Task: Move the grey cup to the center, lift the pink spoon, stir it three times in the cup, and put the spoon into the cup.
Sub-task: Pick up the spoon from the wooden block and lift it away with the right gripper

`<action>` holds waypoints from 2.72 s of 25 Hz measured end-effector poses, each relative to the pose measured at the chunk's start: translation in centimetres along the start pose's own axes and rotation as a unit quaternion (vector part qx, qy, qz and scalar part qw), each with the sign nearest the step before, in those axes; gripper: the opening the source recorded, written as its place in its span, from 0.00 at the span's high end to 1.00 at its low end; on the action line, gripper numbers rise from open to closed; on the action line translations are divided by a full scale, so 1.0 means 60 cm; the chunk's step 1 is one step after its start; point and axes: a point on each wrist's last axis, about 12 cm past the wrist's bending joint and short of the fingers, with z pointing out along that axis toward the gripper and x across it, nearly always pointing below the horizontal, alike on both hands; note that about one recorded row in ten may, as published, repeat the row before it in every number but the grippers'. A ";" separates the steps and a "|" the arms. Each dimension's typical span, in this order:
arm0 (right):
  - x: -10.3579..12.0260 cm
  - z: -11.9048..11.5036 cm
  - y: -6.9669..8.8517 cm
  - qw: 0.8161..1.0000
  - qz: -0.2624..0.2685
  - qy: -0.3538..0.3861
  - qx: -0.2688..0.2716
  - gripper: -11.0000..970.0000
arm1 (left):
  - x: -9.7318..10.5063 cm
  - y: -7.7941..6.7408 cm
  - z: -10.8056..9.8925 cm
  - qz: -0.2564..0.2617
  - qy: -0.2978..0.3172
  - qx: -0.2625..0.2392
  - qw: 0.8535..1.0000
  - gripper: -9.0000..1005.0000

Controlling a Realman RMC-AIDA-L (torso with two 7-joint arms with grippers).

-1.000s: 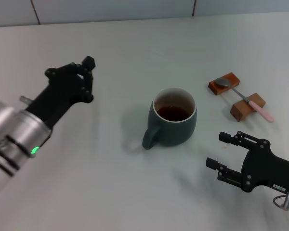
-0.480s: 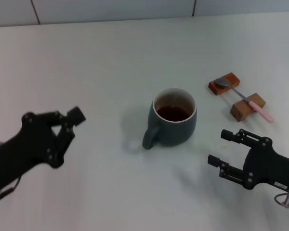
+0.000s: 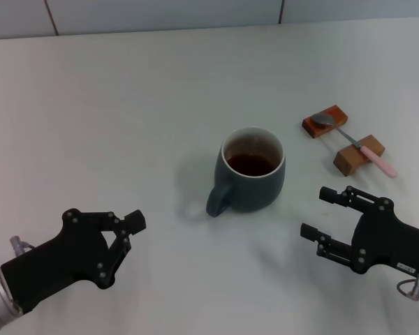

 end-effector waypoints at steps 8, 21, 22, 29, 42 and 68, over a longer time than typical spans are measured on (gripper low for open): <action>0.002 -0.003 0.003 1.000 0.003 0.001 0.002 0.29 | 0.006 0.002 0.001 -0.005 0.015 -0.009 1.000 0.94; 0.006 -0.005 0.009 1.000 0.010 0.002 0.004 0.29 | 0.010 -0.002 0.003 -0.002 0.024 0.006 1.000 0.45; 0.007 -0.004 0.009 1.000 0.011 0.003 0.005 0.29 | 0.010 -0.002 0.003 -0.001 0.027 0.007 1.000 0.39; 0.013 -0.004 0.016 1.000 0.023 0.007 0.010 0.29 | 0.011 0.000 0.003 0.004 0.037 0.015 0.999 0.16; -0.023 -0.091 0.019 0.929 0.307 -0.184 0.098 0.29 | 0.005 0.010 0.006 0.011 0.030 0.011 0.999 0.15; 0.011 -0.114 -0.052 0.672 0.716 -0.127 0.140 0.29 | -0.003 0.022 0.011 0.019 0.021 -0.004 1.000 0.15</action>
